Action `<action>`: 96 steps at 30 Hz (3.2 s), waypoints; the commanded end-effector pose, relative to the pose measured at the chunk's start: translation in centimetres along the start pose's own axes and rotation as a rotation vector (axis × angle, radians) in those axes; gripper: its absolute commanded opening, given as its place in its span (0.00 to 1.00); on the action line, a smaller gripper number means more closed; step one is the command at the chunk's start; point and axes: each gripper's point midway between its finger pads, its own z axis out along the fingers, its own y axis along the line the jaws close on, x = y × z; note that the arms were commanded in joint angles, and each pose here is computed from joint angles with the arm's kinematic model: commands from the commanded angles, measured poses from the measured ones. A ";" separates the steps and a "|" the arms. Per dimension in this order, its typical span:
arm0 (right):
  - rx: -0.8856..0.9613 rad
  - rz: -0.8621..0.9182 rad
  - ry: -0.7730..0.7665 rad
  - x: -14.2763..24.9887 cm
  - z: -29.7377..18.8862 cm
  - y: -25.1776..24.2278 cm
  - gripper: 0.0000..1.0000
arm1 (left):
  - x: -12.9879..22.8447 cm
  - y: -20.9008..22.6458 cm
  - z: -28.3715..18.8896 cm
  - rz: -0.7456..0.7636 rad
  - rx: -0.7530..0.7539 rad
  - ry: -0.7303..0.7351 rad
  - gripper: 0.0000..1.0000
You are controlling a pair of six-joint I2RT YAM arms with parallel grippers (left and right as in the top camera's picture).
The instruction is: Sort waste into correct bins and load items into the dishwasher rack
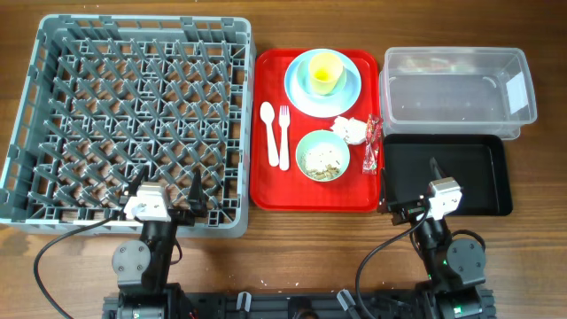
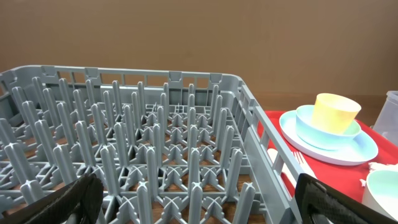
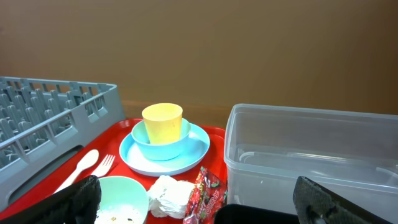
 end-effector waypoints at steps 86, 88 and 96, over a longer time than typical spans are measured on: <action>0.018 0.012 -0.013 -0.3 0.0 -0.3 1.00 | -7.5 -2.0 -2.5 -0.132 0.077 -0.032 1.00; 0.018 0.013 -0.013 -0.3 0.0 -0.3 1.00 | -10.8 -4.0 -3.3 -0.154 0.162 0.063 1.00; 0.018 0.012 -0.013 -0.3 0.0 -0.3 1.00 | -19.8 -8.5 4.5 -0.411 0.368 0.748 1.00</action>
